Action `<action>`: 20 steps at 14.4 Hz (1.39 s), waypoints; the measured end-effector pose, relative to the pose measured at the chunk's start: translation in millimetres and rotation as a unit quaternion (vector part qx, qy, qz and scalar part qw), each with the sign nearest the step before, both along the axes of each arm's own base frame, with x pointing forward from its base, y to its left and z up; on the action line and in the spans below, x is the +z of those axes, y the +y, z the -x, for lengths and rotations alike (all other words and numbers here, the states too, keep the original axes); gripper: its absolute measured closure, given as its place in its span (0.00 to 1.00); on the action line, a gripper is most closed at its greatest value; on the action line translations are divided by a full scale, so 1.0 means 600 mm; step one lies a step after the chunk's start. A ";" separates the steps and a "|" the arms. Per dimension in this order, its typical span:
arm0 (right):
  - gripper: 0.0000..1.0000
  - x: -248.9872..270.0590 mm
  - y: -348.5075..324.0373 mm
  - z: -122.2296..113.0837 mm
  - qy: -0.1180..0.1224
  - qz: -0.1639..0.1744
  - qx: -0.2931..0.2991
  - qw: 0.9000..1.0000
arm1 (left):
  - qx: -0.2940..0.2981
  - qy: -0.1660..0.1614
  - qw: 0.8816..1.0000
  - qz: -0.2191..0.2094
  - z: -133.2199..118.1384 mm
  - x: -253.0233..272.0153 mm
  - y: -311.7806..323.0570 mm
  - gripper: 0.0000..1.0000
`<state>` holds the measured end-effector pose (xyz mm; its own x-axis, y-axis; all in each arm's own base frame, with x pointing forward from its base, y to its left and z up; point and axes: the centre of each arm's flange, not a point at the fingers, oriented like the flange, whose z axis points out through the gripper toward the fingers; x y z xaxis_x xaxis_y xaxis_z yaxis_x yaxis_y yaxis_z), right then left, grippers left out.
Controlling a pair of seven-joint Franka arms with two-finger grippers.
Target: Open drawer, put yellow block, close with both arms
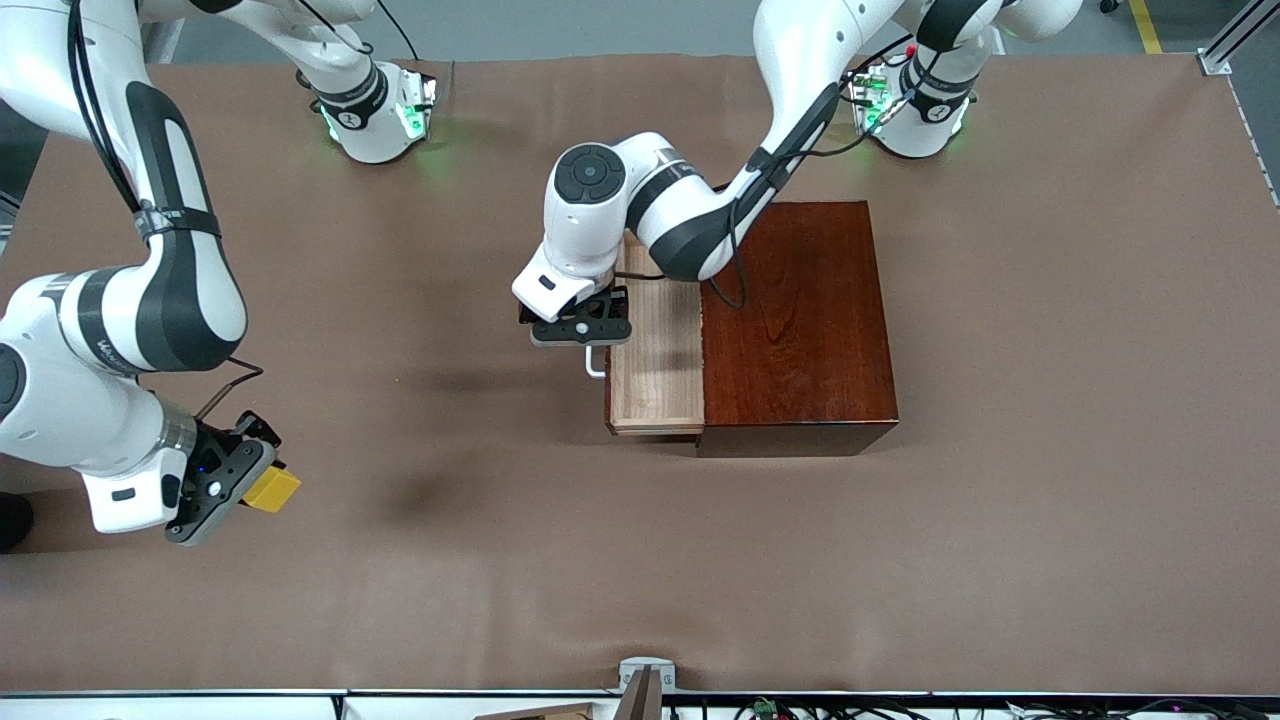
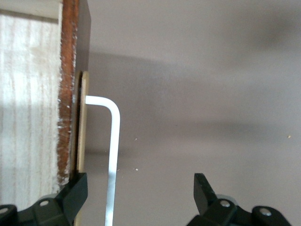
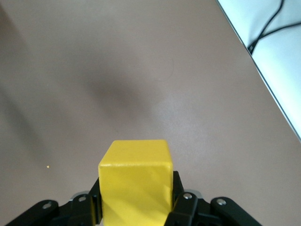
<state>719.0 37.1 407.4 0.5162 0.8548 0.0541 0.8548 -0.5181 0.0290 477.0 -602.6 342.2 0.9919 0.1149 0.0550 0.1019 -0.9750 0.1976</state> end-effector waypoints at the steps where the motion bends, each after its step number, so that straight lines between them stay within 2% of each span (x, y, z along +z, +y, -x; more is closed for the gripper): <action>1: 0.44 0.000 0.004 0.000 0.000 0.000 0.012 1.000 | 0.004 -0.003 1.000 0.001 -0.004 0.014 0.004 0.00; 6: 0.44 0.008 0.046 0.002 -0.007 0.002 0.085 0.996 | 0.030 -0.024 0.999 -0.010 -0.044 0.116 0.053 0.00; 10: 0.44 0.029 0.092 0.008 -0.017 0.003 0.145 0.989 | 0.065 -0.012 0.997 -0.050 -0.075 0.227 0.148 0.00; 15: 0.44 0.054 0.194 0.036 -0.017 -0.019 0.249 0.968 | 0.133 0.018 0.988 -0.077 -0.152 0.388 0.398 0.00; 18: 0.44 0.060 0.286 0.062 -0.016 -0.036 0.290 0.956 | 0.156 0.050 0.984 -0.070 -0.185 0.449 0.573 0.00; 20: 0.44 0.060 0.329 0.077 -0.015 -0.038 0.306 0.951 | 0.149 0.061 0.984 -0.072 -0.201 0.466 0.678 0.00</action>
